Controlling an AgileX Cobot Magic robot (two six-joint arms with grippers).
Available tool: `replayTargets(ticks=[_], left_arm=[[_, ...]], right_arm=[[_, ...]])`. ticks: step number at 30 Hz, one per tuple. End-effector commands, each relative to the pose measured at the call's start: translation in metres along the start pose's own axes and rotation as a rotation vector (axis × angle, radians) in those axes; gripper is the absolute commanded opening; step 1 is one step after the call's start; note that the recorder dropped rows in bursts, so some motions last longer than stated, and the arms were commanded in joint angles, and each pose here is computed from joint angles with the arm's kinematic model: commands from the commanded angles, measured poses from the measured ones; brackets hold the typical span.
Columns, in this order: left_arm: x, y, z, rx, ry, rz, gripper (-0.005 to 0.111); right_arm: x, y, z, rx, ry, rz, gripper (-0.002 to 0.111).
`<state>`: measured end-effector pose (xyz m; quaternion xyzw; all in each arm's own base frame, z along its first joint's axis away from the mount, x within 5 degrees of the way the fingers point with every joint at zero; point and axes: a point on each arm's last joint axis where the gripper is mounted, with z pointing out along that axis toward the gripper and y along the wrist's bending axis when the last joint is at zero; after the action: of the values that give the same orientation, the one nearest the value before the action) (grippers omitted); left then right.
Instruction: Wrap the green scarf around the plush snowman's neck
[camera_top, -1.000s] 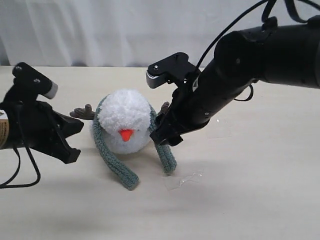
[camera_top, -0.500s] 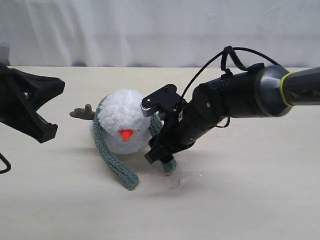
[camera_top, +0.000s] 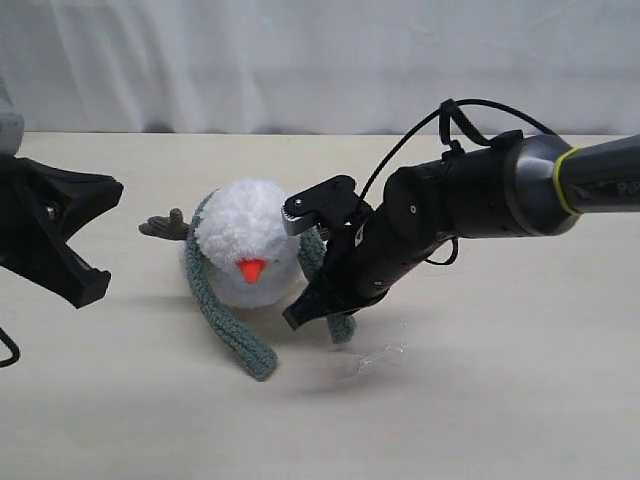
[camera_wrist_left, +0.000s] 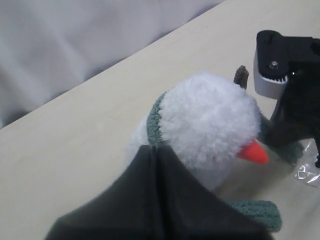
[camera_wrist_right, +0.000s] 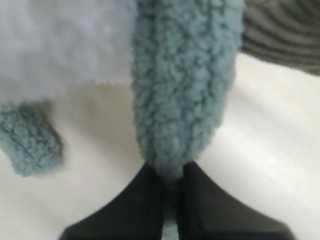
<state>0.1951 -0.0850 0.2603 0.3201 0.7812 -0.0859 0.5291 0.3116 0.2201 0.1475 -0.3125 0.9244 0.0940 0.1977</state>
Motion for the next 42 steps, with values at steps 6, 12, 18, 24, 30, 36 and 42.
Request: replayTargets(ticks=[6, 12, 18, 24, 30, 36, 42], left_arm=[[0.019, -0.002, 0.020, 0.026, 0.099, -0.028, 0.000], [0.031, -0.007, 0.043, 0.100, 0.128, -0.032, 0.000], [0.041, -0.006, 0.055, 0.105, 0.163, -0.025, 0.000], [0.056, -0.009, 0.083, 0.131, 0.136, -0.070, 0.000], [0.065, 0.000, 0.102, 0.019, 0.069, -0.076, 0.000], [0.053, 0.001, 0.106, 0.016, -0.128, -0.069, 0.000], [0.023, 0.021, 0.111, -0.042, 0.038, -0.111, 0.000]], right_arm=[[0.000, 0.013, -0.010, -0.143, 0.004, 0.043, 0.004], [0.005, 0.022, -0.010, -0.245, 0.035, 0.059, 0.004], [0.004, 0.027, -0.012, -0.300, 0.025, 0.061, 0.004], [0.004, 0.027, -0.011, -0.293, 0.026, 0.050, 0.004], [0.005, 0.026, -0.011, -0.292, 0.027, 0.048, 0.004], [0.005, 0.026, -0.011, -0.292, 0.027, 0.048, 0.004], [0.005, 0.027, -0.011, -0.293, 0.029, 0.052, 0.004]])
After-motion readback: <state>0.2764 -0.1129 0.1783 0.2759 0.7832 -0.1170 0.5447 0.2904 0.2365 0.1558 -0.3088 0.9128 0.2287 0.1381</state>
